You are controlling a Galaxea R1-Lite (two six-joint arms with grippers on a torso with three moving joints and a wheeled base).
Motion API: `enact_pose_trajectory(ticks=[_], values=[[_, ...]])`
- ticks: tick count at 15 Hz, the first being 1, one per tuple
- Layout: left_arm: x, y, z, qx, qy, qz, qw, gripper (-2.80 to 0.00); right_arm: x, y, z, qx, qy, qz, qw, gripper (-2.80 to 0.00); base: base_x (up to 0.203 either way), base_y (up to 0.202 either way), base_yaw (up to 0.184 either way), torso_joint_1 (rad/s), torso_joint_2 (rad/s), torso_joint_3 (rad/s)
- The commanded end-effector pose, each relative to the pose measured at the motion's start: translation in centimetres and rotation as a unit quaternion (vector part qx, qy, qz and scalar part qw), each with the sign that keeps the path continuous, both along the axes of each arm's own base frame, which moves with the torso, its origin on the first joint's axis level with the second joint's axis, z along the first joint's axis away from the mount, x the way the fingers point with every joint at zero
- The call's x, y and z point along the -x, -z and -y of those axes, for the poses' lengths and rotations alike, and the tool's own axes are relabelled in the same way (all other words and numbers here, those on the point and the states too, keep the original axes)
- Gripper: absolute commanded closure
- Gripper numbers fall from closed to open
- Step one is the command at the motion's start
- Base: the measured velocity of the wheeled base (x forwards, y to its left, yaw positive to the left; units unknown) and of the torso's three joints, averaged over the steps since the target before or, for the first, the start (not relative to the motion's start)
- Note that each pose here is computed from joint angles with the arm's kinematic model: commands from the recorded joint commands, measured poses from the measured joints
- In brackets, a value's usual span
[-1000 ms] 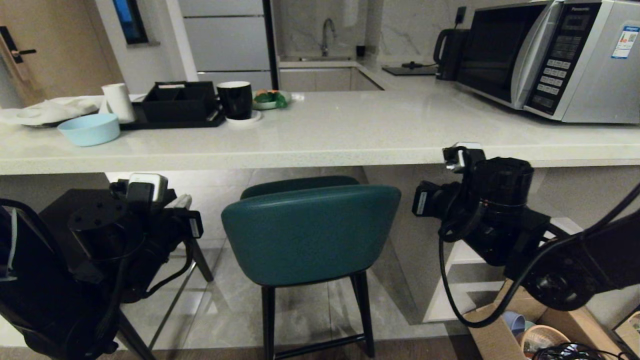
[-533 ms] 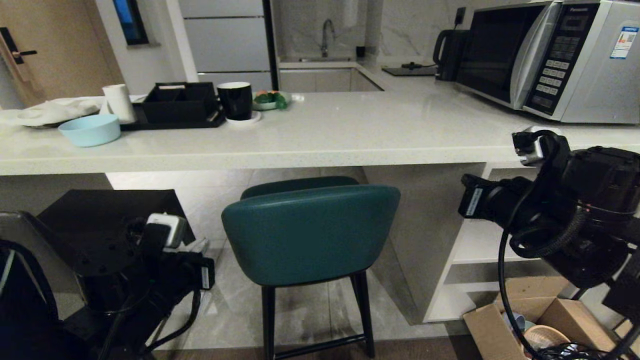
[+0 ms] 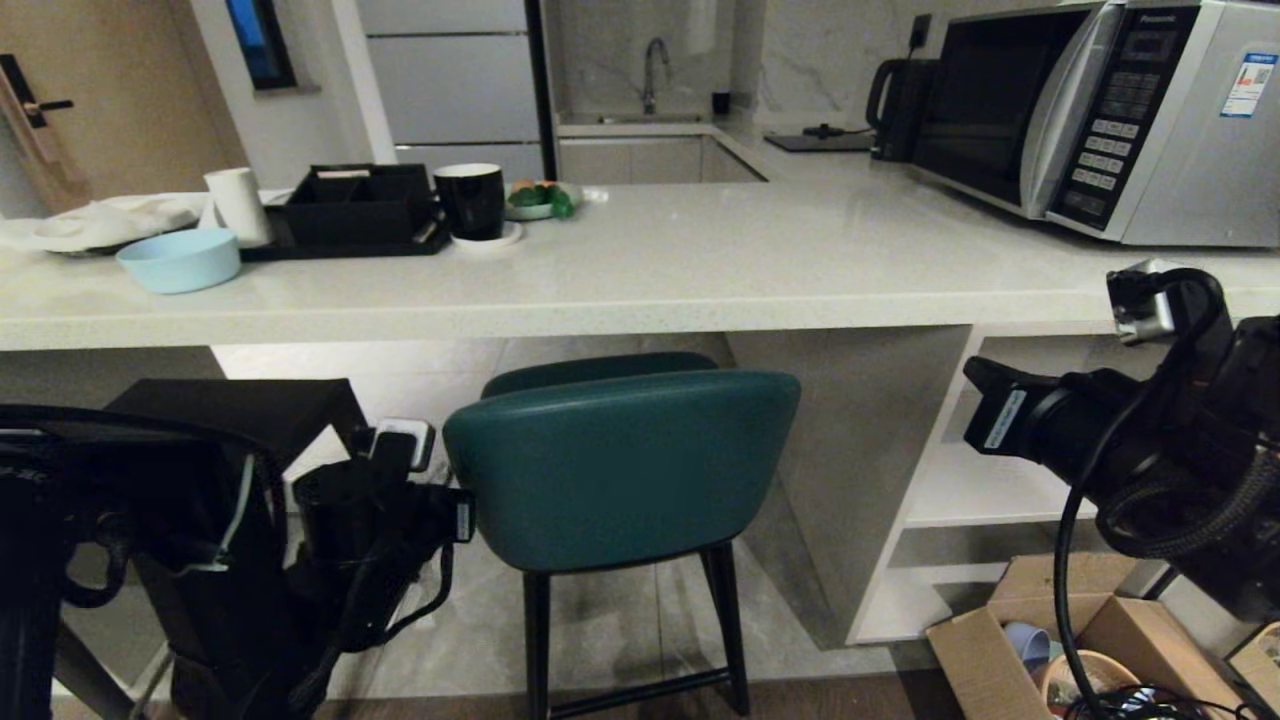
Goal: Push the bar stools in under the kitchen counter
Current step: Push the blue chair back under the dining table
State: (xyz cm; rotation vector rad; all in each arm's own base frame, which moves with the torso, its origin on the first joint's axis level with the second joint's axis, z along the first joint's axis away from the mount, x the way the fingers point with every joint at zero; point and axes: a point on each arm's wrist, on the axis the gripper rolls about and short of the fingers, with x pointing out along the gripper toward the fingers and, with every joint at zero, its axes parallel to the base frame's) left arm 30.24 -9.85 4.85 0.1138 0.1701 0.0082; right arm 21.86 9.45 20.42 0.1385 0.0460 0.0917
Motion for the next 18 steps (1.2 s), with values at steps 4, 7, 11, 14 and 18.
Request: enact_pose_trajectory(ticks=[4, 7, 11, 14, 18], values=[[-3.2, 2.1, -0.6, -0.007, -0.027, 0.004, 0.9996, 0.0, 0.1, 0.4, 0.0, 0.002, 0.001, -0.006, 1.0, 0.0, 0.0, 0.0, 0.0, 0.0, 0.0, 0.0], [-4.4, 1.4, -1.4, -0.016, -0.042, 0.026, 0.9986, 0.0, 0.2, 0.5, 0.1, 0.002, 0.001, -0.006, 1.0, 0.0, 0.0, 0.0, 0.0, 0.0, 0.0, 0.0], [-5.9, 1.3, -2.0, -0.021, -0.056, 0.044, 0.9973, 0.0, 0.4, 0.3, 0.2, 0.001, 0.0, -0.002, 1.0, 0.0, 0.0, 0.0, 0.0, 0.0, 0.0, 0.0], [-6.3, 0.9, -1.9, -0.018, -0.06, 0.054, 0.9966, 0.0, 0.9, 0.0, 0.5, 0.001, 0.002, 0.0, 1.0, 0.0, 0.0, 0.0, 0.0, 0.0, 0.0, 0.0], [-2.4, 0.6, -5.0, -0.016, -0.093, 0.006, 0.9955, 0.0, 1.2, 0.1, 1.2, 0.004, 0.013, -0.006, 1.0, 0.0, 0.0, 0.0, 0.0, 0.0, 0.0, 0.0]])
